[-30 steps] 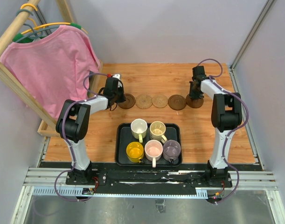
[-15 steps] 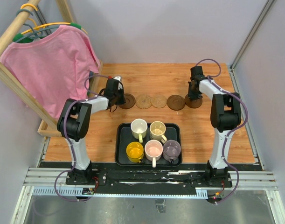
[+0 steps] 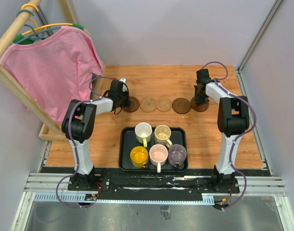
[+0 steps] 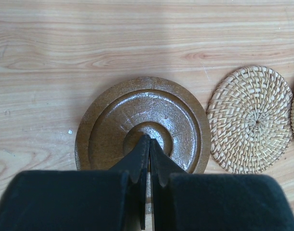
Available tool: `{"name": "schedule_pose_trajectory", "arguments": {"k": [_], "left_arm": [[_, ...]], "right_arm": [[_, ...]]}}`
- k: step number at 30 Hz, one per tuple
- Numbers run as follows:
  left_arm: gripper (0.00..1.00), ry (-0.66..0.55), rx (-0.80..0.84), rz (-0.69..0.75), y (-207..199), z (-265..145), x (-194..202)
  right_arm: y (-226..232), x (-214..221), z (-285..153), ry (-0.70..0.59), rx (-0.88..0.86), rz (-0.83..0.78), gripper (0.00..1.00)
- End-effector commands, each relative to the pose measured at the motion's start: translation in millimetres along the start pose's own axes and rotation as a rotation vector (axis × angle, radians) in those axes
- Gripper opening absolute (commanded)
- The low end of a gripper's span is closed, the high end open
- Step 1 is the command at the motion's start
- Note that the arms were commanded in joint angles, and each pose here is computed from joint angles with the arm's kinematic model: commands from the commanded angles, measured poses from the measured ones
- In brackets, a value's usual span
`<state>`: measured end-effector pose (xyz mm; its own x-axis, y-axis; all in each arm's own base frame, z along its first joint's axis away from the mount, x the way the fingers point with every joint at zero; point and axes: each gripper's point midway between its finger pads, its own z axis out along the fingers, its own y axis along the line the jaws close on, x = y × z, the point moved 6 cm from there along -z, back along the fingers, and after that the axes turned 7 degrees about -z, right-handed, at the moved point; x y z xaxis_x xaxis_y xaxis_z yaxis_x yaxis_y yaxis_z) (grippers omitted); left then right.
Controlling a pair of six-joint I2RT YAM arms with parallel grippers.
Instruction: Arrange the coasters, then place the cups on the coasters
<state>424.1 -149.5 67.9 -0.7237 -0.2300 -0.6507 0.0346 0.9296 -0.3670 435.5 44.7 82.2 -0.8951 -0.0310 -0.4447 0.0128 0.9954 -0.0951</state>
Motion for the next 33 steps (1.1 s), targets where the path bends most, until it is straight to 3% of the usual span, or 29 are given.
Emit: {"name": "schedule_pose_trajectory", "arguments": {"k": [1,9,20,21,22,23,24,33], "left_arm": [[0.05,0.024,-0.055,-0.017,16,5,3],[0.04,-0.020,-0.110,-0.095,46,-7,-10],[0.04,-0.039,-0.055,-0.082,41,-17,-20],[0.04,-0.043,-0.038,-0.080,38,-19,-21],[0.04,-0.054,-0.020,-0.076,35,-21,-23],[0.04,-0.064,-0.002,-0.074,33,-24,-25],[0.04,-0.079,0.016,-0.069,30,-27,-27],[0.04,-0.209,0.147,-0.040,4,-57,-60]], "right_arm": [[-10,6,-19,0.037,0.014,-0.039,0.10],[8,-21,-63,-0.117,-0.074,-0.094,0.21],[94,-34,-79,-0.203,-0.304,-0.266,0.27],[102,-37,-83,-0.215,-0.332,-0.275,0.26],[111,-34,-75,-0.195,-0.356,-0.290,0.19],[120,-34,-74,-0.196,-0.383,-0.308,0.04],[129,-35,-74,-0.199,-0.407,-0.326,0.01],[191,-30,-65,-0.187,-0.611,-0.419,0.01]]}}
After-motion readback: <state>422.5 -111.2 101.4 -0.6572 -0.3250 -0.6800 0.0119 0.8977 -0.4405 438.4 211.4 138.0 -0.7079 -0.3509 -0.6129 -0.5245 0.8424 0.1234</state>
